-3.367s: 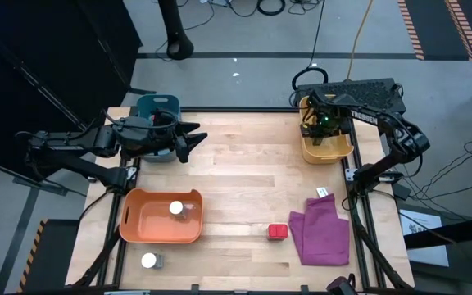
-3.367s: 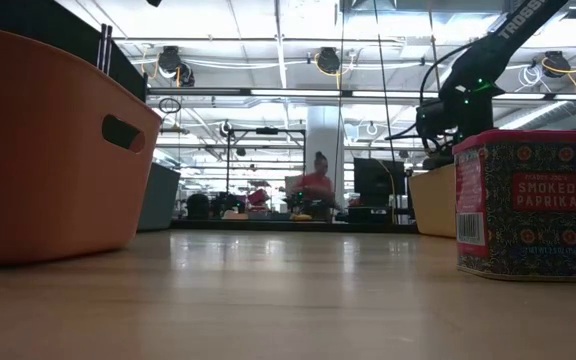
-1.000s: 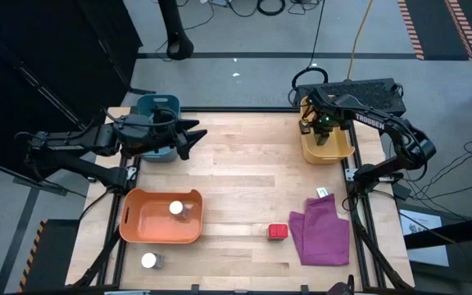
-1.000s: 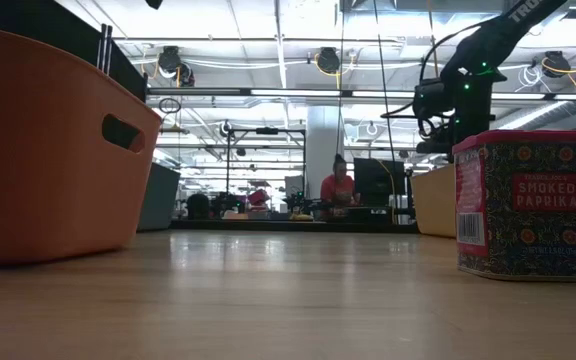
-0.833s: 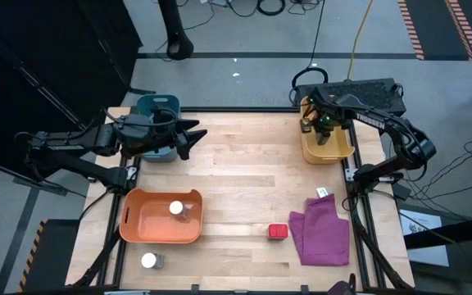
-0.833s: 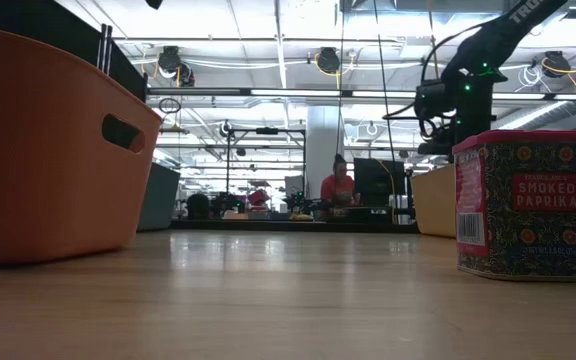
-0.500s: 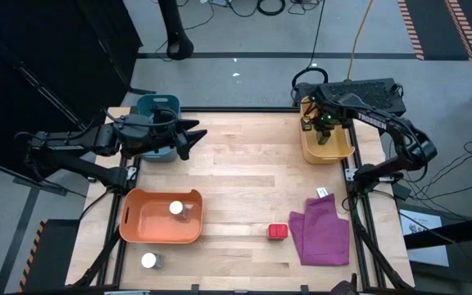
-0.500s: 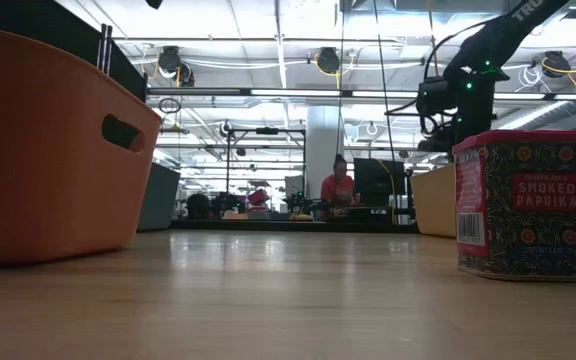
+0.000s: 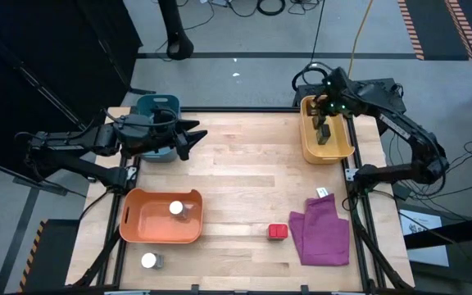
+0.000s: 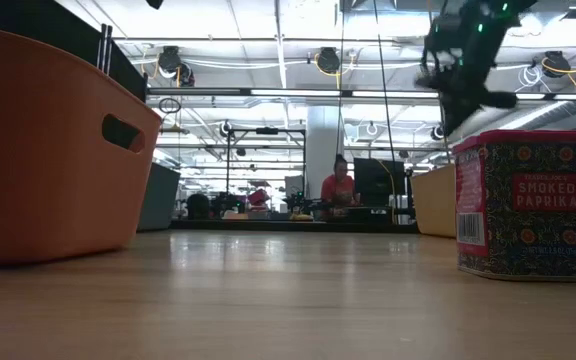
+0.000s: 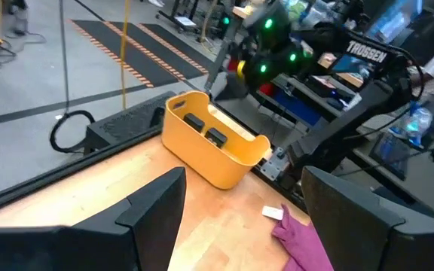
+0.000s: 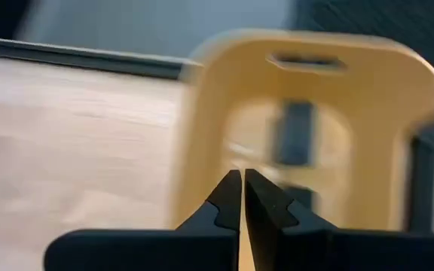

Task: Sort spices by type
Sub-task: Put the red seasoning can into the blue bin

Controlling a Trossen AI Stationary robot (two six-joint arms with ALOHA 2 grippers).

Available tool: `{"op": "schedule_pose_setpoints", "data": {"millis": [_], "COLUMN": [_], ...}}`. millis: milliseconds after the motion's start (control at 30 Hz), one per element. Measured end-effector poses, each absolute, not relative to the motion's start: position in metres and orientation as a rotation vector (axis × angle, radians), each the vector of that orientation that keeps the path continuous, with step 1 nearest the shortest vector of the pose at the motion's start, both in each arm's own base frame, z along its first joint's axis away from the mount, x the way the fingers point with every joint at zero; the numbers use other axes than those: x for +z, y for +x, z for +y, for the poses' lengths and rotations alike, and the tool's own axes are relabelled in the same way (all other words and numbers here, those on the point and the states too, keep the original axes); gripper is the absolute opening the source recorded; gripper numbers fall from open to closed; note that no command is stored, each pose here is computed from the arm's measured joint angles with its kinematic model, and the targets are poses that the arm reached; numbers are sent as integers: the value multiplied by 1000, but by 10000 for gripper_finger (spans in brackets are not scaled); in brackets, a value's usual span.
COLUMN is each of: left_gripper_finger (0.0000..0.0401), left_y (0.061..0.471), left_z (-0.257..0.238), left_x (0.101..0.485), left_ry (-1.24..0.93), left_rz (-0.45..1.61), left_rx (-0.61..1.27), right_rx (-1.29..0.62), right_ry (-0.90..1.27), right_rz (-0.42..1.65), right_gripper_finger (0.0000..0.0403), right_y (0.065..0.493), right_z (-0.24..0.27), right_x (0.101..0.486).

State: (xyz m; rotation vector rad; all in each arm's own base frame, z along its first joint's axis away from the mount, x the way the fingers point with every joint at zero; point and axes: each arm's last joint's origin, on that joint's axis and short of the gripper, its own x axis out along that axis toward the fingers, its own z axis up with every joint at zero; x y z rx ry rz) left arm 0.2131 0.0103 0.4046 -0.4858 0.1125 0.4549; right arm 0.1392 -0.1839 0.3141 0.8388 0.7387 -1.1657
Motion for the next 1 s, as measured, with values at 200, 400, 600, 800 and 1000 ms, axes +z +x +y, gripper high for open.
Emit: {"op": "schedule_pose_setpoints", "data": {"millis": [200,400,600,800,1000], "left_gripper_finger": [269,269,269,269,269], "left_y": [214,214,217,231,254], "left_z": [7,4,3,3,3], "left_x": [404,400,407,418,422], "left_ry": [-513,-626,-627,-510,-317], "left_rz": [153,205,196,214,274], "left_rx": [332,253,229,218,192], "right_rx": [-921,-782,-678,-546,-379], "right_ry": [676,615,610,620,708], "right_rz": [515,363,346,378,481], "right_gripper_finger": [0,0,0,0,0], "right_y": [146,149,157,170,176], "right_z": [-154,-123,-103,-80,-51], "right_x": [356,379,385,384,380]}}
